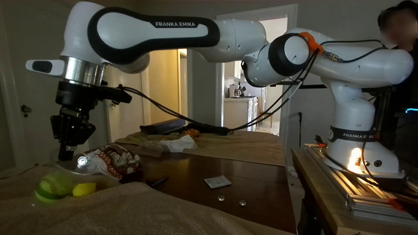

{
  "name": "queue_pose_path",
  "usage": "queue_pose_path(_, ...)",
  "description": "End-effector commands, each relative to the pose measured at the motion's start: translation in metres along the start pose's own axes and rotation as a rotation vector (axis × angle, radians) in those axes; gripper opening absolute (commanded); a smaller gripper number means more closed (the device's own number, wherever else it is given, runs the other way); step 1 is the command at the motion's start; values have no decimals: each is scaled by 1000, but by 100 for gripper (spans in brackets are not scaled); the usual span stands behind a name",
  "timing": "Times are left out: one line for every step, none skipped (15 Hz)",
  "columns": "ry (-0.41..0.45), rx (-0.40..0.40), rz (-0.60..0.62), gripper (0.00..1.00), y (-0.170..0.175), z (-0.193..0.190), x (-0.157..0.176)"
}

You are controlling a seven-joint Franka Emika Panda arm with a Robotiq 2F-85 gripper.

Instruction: Move the clear cup to the left.

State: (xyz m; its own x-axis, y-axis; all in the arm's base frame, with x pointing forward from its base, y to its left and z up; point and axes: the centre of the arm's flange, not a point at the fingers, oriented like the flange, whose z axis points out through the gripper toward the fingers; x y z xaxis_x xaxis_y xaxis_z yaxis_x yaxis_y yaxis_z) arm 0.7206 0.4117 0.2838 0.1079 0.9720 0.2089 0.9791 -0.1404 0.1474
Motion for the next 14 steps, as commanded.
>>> queue_pose_path(133,64,-128,1,52,10,55)
queue_pose_path(150,83,-155,1,50,9,59)
queue_pose_path(150,96,-177,1,48,9,62)
queue_pose_path(133,99,-189,1,47,11,62)
queue_pose_path(99,94,-201,1,47,12,62)
queue_pose_path(82,95,-224,1,48,11,60)
queue_pose_path(99,78,-177,1,-14,-1,16)
queue_pose_path(94,79,-180,6,-13,0,15)
queue_pose_path(92,78,-180,6,-13,1,14)
queue_pose_path(91,78,-180,6,-13,1,14)
queue_pose_path(91,78,-180,6,-13,1,14)
queue_pose_path(101,82,-131,1,-16,-2,10)
queue_pose_path(94,83,-47,1,-16,1,9)
queue_pose_path(108,81,17,1,-15,6,12)
